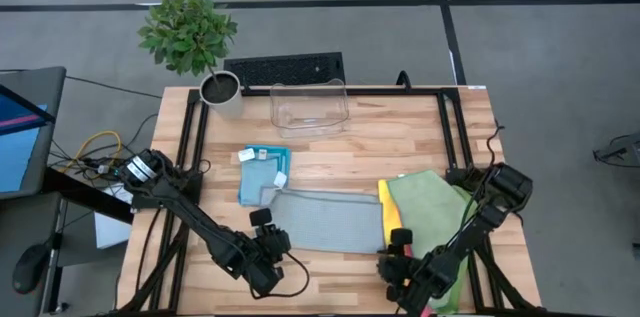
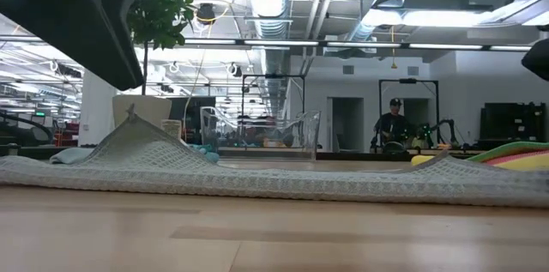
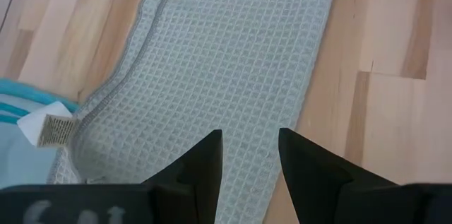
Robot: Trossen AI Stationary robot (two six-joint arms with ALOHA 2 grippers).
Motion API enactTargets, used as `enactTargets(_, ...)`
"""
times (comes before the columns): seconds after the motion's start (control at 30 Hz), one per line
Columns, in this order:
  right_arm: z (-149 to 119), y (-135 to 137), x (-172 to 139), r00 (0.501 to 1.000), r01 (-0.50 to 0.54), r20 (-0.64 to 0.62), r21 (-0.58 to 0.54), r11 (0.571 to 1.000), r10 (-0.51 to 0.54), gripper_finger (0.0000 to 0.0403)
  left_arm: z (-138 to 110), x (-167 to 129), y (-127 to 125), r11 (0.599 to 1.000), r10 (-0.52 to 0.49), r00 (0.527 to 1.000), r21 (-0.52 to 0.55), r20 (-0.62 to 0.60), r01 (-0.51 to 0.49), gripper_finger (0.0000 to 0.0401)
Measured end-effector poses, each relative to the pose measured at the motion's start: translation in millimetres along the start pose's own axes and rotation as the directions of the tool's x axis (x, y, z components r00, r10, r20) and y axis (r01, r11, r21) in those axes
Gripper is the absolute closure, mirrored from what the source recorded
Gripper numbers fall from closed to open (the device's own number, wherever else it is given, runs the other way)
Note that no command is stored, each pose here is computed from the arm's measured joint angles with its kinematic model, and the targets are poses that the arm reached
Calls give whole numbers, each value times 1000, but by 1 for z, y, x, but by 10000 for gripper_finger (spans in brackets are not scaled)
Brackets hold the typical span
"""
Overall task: Fold microfiber towels
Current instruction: Fold the gray microfiber cloth
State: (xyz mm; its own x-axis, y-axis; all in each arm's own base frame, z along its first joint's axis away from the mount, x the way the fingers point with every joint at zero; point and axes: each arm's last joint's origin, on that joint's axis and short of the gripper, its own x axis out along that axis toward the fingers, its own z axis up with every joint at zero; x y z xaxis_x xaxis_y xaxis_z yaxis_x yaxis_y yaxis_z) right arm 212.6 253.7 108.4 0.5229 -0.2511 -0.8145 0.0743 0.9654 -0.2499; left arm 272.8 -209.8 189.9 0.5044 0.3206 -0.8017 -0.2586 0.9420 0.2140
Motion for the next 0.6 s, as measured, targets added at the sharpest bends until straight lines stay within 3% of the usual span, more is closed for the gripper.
enactTargets(0.3,19,-9,-32,991,-96,88,-48,994,100,219,0,0,0,1000,2,1000,5,2,-2,269)
enactTargets(0.43,19,-16,-37,992,-33,116,-60,998,40,213,0,0,0,1000,6,1000,6,6,-6,269)
enactTargets(0.6,14,-11,-18,997,6,81,-80,997,1,211,0,0,0,1000,6,1000,6,6,-6,269)
